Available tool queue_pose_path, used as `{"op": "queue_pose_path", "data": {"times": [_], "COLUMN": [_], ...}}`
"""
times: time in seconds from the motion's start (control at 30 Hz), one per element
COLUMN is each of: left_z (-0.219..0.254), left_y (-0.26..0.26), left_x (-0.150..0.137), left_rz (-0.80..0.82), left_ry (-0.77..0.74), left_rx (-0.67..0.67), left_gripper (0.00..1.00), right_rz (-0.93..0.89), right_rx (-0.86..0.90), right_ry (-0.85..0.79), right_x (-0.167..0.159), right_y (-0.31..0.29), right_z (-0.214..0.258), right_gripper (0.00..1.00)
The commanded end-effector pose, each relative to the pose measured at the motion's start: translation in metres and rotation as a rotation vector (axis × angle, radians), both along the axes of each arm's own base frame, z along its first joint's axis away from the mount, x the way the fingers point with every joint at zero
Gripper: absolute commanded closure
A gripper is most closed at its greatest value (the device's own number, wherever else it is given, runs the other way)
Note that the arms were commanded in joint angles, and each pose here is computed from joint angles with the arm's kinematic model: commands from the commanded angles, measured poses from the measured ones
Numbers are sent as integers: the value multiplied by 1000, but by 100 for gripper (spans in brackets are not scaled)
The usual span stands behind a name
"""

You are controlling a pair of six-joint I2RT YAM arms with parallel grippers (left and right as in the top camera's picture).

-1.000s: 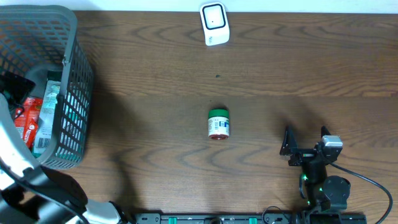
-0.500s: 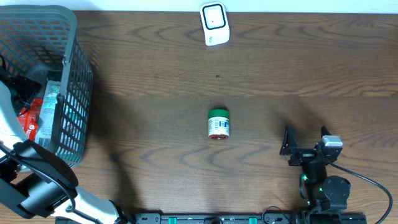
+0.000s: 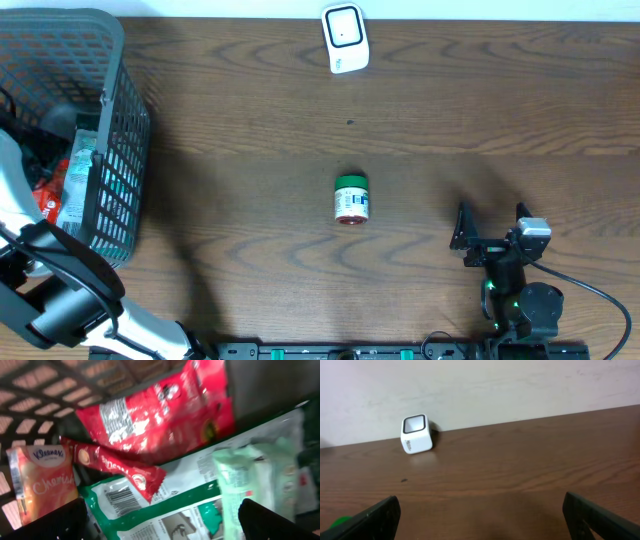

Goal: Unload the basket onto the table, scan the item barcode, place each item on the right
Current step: 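Reach the left gripper back into the basket toward the red snack bag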

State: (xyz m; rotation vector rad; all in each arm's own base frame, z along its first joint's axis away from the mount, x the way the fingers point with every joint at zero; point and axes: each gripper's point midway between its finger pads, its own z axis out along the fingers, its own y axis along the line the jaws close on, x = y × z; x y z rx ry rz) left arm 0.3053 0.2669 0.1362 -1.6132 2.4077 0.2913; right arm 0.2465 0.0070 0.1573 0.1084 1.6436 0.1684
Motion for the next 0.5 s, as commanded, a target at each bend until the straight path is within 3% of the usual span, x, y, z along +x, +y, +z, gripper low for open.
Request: {"op": "queue_pose_path", "data": {"times": [0.0,0.27,0.47], "left_z": [-23,-51,-54], "left_y": [-4,-6,5], "left_x": [-15,-18,-25], "left_rz": [-1,0,14], "left_ry": [78,79,121], "left_rx": [-30,-30,41], "left_gripper": [4,4,4], "right_rz": [5,5,5], "right_rx": [6,6,6], "right_ry": [6,6,6], "right_x": [0,0,0], "right_y": [2,2,2], "right_z": [-2,-2,-2], "right_gripper": [1,1,1]}}
